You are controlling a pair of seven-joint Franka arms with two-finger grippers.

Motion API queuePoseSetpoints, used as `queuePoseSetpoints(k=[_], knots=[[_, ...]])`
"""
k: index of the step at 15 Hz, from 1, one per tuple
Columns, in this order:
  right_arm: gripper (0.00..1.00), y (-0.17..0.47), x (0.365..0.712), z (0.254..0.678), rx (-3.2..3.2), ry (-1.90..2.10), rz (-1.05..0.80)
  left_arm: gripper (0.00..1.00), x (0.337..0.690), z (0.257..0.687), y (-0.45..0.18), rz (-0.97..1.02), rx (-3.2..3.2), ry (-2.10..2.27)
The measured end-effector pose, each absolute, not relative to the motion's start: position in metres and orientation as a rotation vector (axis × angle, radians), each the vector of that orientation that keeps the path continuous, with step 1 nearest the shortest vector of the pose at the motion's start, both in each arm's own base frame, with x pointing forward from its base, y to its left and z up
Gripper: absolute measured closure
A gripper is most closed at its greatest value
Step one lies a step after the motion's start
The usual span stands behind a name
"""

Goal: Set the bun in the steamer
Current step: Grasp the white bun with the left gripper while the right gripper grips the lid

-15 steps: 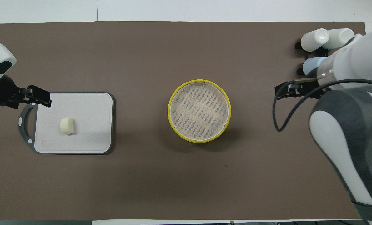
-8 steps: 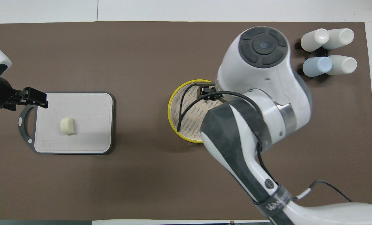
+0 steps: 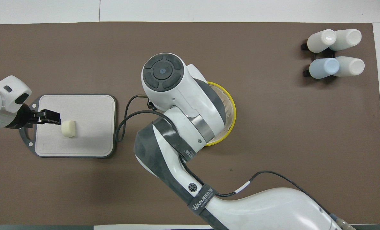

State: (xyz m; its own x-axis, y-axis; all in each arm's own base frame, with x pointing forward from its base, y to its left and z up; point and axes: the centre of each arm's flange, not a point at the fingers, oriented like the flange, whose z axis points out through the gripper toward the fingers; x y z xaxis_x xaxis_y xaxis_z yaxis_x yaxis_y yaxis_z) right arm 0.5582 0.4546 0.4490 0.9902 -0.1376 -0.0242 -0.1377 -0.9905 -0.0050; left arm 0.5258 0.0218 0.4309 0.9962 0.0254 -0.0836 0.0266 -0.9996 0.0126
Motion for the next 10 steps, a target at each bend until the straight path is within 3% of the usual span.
queuePoseSetpoints(k=[6,10], knots=[[0.00,0.478,0.551,0.431,-3.129,0.149,-0.045,0.00,0.507,0.360,0.021,-0.087,3.130,0.113],[0.00,0.474,0.552,0.409,-3.123,0.156,-0.053,0.00,0.509,0.335,0.020,-0.060,3.133,0.191]])
